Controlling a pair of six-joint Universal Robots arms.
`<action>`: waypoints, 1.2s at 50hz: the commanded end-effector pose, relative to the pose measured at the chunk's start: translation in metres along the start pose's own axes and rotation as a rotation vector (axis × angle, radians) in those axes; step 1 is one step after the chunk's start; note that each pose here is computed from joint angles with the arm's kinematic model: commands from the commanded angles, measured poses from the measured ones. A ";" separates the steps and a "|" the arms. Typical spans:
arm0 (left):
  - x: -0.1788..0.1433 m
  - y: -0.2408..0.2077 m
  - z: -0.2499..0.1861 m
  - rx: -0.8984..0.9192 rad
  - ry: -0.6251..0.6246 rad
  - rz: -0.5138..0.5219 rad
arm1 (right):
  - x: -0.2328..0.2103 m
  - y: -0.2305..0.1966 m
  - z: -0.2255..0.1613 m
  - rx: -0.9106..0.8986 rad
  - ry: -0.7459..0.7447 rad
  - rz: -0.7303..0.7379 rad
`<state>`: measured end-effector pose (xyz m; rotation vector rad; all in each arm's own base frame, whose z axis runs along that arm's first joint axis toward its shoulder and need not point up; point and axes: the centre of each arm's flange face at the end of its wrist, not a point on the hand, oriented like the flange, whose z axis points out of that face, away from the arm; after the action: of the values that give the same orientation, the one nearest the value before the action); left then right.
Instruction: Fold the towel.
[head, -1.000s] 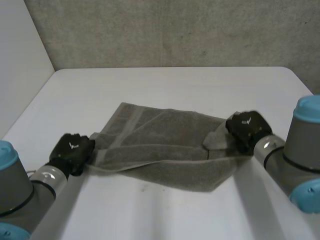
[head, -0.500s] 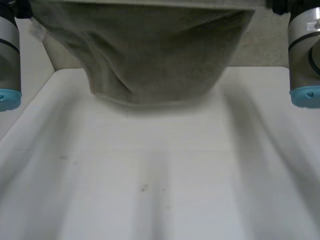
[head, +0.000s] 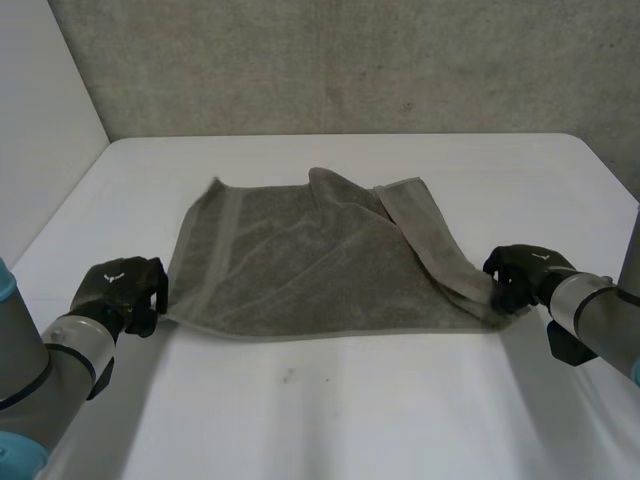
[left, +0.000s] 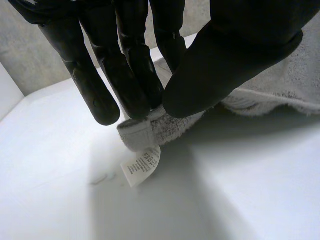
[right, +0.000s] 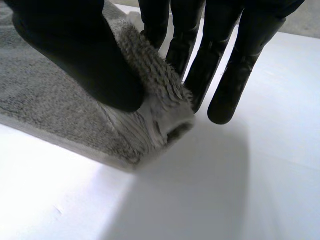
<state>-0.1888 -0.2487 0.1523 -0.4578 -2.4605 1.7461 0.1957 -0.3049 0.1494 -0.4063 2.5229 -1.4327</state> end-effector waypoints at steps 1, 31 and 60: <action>-0.006 -0.032 -0.012 0.113 -0.027 0.057 | 0.009 -0.020 -0.015 0.065 0.034 -0.006; 0.010 -0.167 -0.049 0.482 0.033 0.021 | -0.132 -0.019 -0.084 0.171 -0.377 -0.022; -0.017 -0.190 -0.045 0.513 -0.034 -0.070 | -0.089 0.008 0.014 0.220 -0.059 0.022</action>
<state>-0.2109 -0.2606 0.3480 -0.3319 -1.8723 2.2320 0.3104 -0.2551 0.1257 -0.4528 2.2609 -1.5511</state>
